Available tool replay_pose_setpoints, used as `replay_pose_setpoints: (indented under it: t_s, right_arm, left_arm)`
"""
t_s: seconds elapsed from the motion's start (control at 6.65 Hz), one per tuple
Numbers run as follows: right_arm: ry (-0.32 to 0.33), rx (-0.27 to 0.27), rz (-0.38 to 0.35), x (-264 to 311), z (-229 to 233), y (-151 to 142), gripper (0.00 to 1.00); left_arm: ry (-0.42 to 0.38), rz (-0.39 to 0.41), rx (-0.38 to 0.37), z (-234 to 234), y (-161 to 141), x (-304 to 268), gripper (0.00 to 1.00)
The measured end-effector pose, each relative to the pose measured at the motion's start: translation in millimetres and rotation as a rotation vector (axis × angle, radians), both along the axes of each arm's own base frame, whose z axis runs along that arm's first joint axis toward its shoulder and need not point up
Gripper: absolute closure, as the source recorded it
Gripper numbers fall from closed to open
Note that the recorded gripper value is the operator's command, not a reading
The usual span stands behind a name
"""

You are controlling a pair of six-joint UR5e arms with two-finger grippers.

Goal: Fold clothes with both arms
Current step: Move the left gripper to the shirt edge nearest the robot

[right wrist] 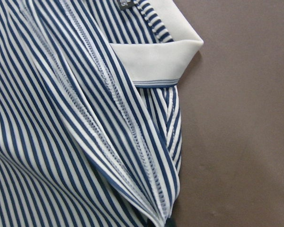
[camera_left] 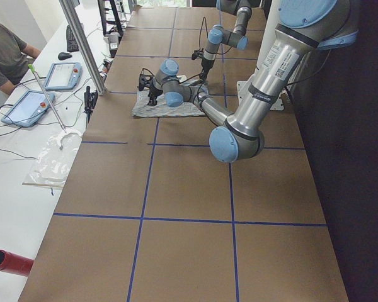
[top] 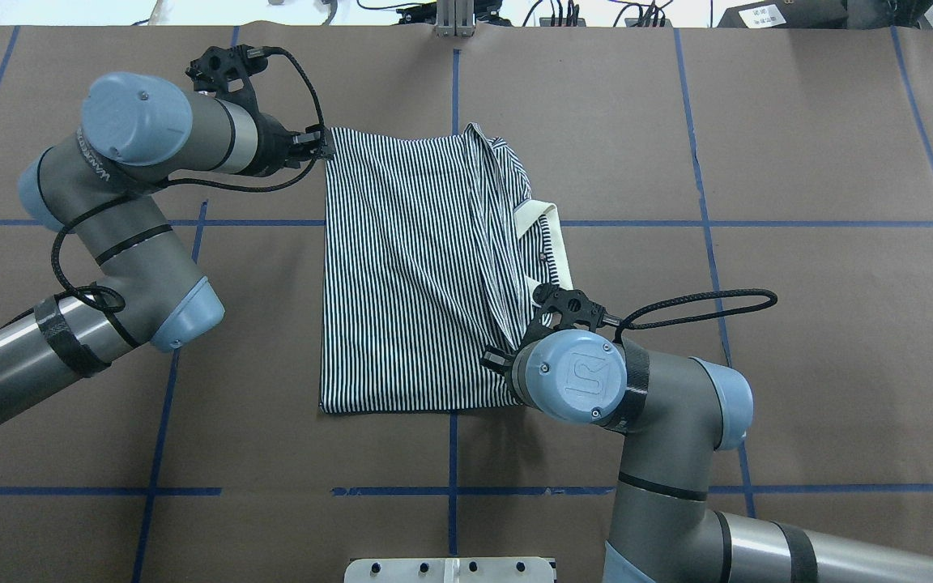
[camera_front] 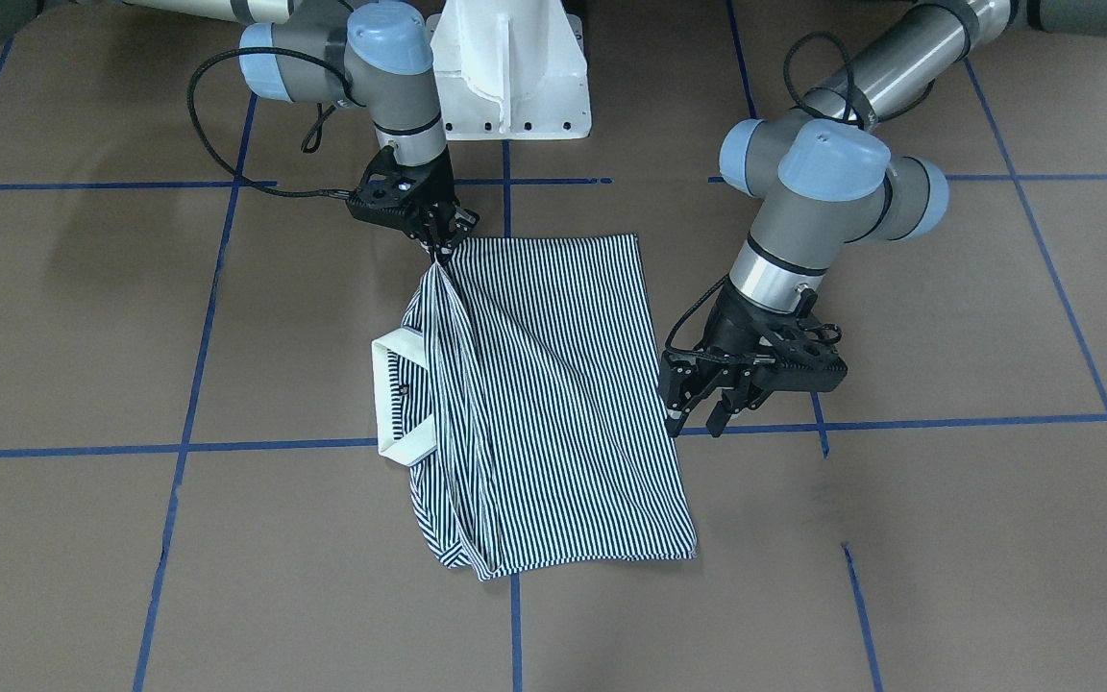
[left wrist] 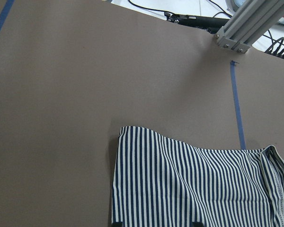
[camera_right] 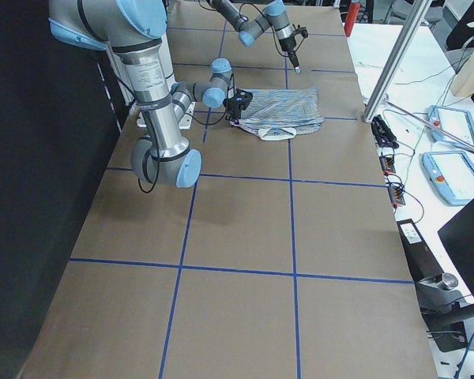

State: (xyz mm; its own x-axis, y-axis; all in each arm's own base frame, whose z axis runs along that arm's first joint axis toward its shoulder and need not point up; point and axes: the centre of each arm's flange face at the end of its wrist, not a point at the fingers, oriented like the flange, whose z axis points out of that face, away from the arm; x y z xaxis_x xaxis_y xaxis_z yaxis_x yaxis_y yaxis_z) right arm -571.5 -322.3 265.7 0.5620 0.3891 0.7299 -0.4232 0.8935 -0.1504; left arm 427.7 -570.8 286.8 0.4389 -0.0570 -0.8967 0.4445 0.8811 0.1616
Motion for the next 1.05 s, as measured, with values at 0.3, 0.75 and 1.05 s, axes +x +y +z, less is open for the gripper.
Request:
replay_pose_setpoints:
  t_s: [0.3, 0.75, 1.05]
  right_arm:
    - [-0.016, -0.002, 0.013, 4, -10, 0, 1.0]
    - [-0.057, -0.034, 0.048, 12, -21, 1, 1.0]
    - [-0.06, -0.037, 0.051, 13, -21, 1, 1.0]
  left_arm:
    - [0.024, -0.013, -0.024, -4, 3, 0, 0.42]
    - [0.158, -0.033, -0.205, -17, 122, 41, 0.38]
    - [0.104, -0.052, -0.305, -15, 206, 68, 0.38]
